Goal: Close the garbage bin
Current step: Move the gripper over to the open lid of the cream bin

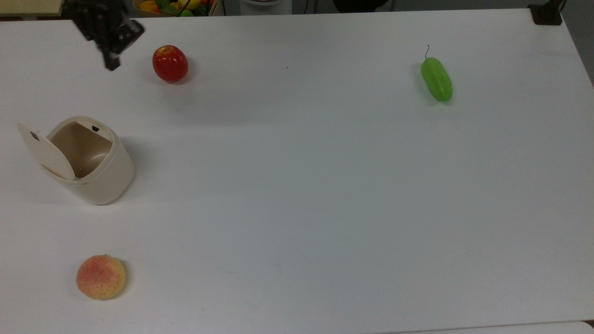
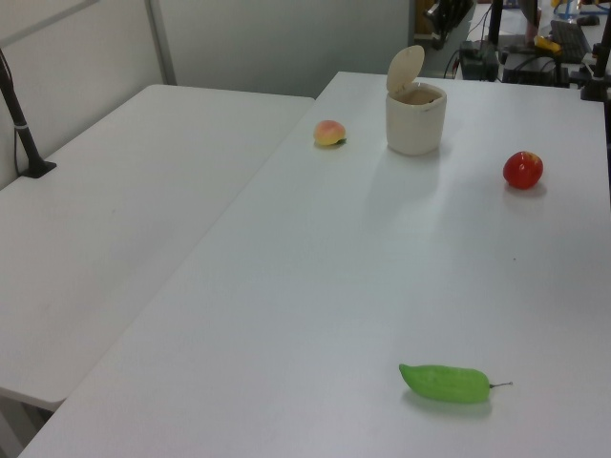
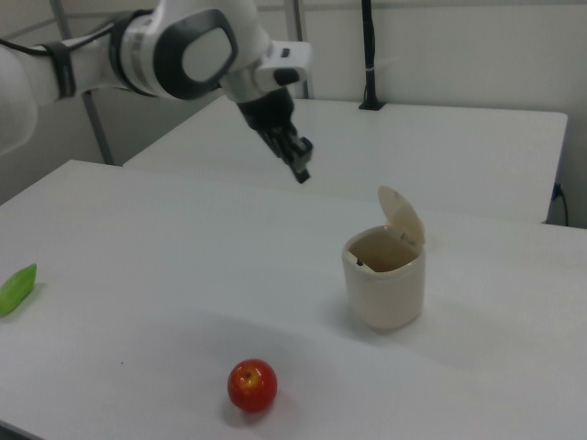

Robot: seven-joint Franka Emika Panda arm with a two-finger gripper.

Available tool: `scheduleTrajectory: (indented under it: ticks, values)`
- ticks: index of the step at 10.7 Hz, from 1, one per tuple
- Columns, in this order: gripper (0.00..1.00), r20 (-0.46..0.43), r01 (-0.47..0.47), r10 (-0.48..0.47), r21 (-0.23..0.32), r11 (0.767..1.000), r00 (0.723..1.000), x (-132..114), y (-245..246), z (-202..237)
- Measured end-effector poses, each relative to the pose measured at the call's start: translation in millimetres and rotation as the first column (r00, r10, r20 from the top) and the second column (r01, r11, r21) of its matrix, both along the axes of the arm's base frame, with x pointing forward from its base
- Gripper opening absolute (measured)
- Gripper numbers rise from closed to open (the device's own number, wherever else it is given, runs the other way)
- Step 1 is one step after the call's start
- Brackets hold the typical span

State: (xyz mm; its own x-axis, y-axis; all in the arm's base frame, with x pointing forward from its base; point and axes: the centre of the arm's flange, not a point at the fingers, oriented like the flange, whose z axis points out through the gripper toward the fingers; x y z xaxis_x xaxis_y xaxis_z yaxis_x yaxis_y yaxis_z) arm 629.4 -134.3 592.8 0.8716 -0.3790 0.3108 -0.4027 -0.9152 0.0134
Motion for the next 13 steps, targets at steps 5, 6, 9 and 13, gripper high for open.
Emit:
scheduleTrajectory:
  ticks: [5,6,9,13]
  values:
    - [0.01,0.226,0.100,-0.087,-0.048,0.994,0.970,18,-81,-13]
    - [0.01,0.261,0.112,-0.095,-0.055,0.992,0.961,20,-89,-14]
    - [0.01,0.336,0.138,-0.107,-0.067,0.988,0.936,30,-109,-29]
    - [0.01,0.379,0.141,-0.102,-0.077,0.987,0.920,45,-120,-64]
